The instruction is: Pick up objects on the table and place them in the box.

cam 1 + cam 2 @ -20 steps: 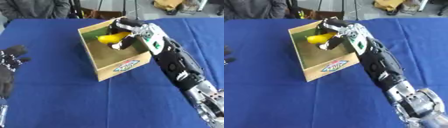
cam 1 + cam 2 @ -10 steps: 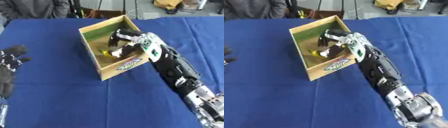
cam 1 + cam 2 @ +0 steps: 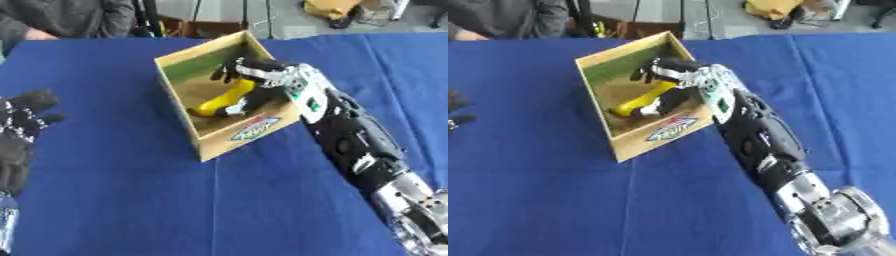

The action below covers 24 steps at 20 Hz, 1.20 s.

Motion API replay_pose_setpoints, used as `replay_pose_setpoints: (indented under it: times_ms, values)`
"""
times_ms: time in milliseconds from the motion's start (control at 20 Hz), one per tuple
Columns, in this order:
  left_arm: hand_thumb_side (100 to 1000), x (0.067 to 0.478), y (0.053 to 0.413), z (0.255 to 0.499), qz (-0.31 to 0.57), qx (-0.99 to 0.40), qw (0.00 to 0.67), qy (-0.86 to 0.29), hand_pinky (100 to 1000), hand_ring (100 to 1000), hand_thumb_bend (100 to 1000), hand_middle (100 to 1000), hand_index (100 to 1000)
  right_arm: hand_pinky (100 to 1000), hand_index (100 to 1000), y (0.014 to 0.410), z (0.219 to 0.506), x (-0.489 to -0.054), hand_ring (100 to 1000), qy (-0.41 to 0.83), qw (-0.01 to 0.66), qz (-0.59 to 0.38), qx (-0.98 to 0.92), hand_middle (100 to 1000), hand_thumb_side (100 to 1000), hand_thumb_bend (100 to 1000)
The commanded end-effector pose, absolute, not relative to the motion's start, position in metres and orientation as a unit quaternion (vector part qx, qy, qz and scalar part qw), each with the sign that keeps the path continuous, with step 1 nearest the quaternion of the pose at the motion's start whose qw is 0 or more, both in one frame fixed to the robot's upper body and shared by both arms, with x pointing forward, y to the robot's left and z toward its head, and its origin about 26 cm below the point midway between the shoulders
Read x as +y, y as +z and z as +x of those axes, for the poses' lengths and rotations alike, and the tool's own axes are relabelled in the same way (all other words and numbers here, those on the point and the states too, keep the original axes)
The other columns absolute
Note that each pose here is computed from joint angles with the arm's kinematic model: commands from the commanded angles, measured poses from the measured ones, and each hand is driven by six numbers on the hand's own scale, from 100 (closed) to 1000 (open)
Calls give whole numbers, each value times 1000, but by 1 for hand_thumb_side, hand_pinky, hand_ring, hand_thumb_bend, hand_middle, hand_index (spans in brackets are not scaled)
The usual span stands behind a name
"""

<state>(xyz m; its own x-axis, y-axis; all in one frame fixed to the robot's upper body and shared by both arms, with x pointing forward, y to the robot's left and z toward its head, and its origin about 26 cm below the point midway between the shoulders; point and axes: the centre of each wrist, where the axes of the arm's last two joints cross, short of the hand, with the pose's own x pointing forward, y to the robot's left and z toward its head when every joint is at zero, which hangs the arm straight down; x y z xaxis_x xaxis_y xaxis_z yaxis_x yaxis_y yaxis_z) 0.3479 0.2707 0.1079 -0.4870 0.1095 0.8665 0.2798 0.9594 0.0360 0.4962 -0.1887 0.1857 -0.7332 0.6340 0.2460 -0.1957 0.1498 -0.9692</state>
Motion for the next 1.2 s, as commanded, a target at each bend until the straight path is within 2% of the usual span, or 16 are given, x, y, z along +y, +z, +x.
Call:
replay_pose_setpoints:
  times_ms: [50,100,250,400,650,850,900,1200]
  values:
    - [999,276,115,347,-103,-864,485,-86,741,807,448,738,686,788,848,230,494,-210,734,578,289,-191,-739,756,546,413]
    - [1000,278,113,346,-99,-864,487,-84,741,807,448,738,685,775,827,235,493,-221,709,560,284,-198,-752,726,531,370]
    - [999,285,111,344,-86,-864,491,-75,741,807,448,738,685,776,819,246,484,-259,706,507,282,-227,-782,719,537,347]
    - [999,289,110,343,-79,-865,492,-69,741,807,448,738,685,782,817,249,470,-299,709,450,297,-260,-801,719,594,278]
    - [997,299,113,343,-57,-871,485,-49,740,807,450,738,685,771,827,244,445,-349,720,358,326,-302,-821,729,739,100]
    - [998,307,114,341,-38,-873,484,-38,740,807,450,738,685,770,834,215,432,-372,720,297,376,-309,-822,733,766,100]
    - [999,307,113,341,-37,-873,484,-38,740,807,451,737,684,779,837,209,429,-373,724,288,384,-308,-821,736,792,100]
    - [1000,308,112,341,-32,-873,486,-32,740,808,449,737,684,794,838,147,413,-372,733,200,465,-283,-815,745,816,100]
